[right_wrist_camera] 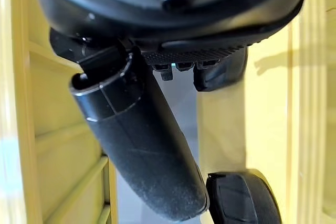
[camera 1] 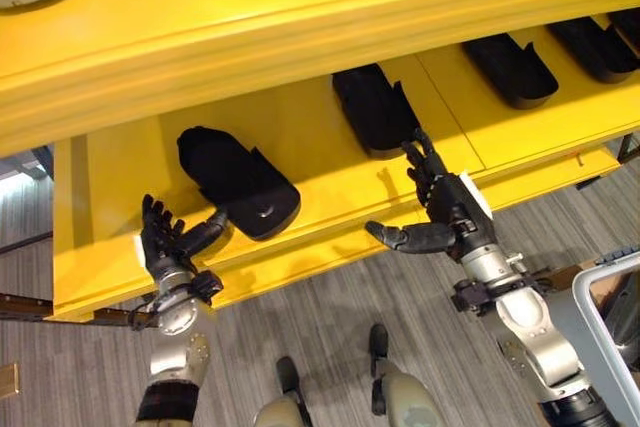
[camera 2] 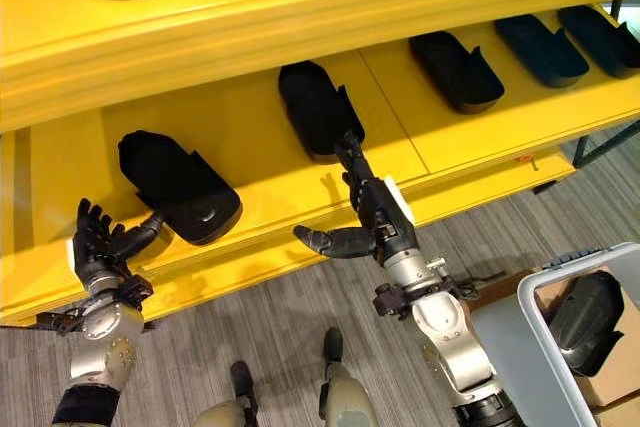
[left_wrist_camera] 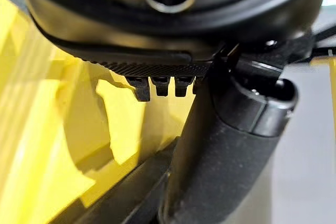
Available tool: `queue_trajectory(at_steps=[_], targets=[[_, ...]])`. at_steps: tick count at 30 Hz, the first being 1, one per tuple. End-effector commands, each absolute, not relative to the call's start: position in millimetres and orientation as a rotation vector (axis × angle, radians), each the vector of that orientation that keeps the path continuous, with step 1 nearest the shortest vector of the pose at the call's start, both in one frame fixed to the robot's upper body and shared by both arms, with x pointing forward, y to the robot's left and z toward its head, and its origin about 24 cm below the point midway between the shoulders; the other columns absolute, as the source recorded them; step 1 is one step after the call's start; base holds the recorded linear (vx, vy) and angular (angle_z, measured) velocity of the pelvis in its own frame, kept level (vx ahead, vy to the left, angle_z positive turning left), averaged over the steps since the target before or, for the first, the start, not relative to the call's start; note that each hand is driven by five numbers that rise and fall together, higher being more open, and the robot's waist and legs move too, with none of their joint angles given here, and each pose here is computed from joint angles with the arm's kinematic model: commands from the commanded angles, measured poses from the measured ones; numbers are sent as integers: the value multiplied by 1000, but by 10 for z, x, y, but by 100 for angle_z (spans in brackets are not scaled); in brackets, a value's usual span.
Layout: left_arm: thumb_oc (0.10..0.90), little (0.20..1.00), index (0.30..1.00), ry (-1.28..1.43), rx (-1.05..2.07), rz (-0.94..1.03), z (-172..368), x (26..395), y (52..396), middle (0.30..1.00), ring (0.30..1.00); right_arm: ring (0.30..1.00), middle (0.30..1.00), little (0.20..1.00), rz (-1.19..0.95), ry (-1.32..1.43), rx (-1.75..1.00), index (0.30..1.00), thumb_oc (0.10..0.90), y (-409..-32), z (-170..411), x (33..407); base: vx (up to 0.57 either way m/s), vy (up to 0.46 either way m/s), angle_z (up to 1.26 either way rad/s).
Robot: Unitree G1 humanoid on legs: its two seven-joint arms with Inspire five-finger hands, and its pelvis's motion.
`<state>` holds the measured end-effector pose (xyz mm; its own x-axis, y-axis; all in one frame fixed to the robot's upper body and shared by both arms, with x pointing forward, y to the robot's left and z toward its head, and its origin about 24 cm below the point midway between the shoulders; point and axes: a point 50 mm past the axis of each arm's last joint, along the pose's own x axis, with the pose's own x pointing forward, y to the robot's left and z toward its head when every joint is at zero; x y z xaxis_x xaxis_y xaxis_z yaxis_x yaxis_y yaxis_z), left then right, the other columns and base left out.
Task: Move parts from the plastic box to the shelf.
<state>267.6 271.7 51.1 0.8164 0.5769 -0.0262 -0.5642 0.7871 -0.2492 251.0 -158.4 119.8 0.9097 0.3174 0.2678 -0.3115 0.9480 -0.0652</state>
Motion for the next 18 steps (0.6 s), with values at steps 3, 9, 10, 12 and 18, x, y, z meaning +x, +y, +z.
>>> queue_trajectory(at_steps=[3, 9, 10, 12, 18], targets=[[900, 1000, 1000, -216, -196, 635, 899, 2840, 2956, 1000, 1000, 1000, 1000, 1000, 376, -522, 95, 1000, 900, -1470, 1605, 2407, 0, 0, 0], [900, 1000, 1000, -170, -207, 664, 845, 2923, 3024, 1000, 1000, 1000, 1000, 1000, 382, -505, 102, 1000, 900, -1470, 1562, 2385, 1, 1, -1], [900, 1000, 1000, -162, -214, 669, 828, 2931, 3032, 1000, 1000, 1000, 1000, 1000, 380, -504, 102, 1000, 900, -1472, 1558, 2382, 0, 0, 0], [900, 1000, 1000, -148, -248, 681, 800, 2949, 3054, 1000, 1000, 1000, 1000, 1000, 381, -503, 104, 1000, 900, -1469, 1550, 2372, 0, 0, 0], [900, 1000, 1000, -117, -256, 695, 770, 3000, 3102, 1000, 1000, 1000, 1000, 1000, 379, -494, 102, 1000, 900, -1471, 1525, 2359, 3, 11, -5]])
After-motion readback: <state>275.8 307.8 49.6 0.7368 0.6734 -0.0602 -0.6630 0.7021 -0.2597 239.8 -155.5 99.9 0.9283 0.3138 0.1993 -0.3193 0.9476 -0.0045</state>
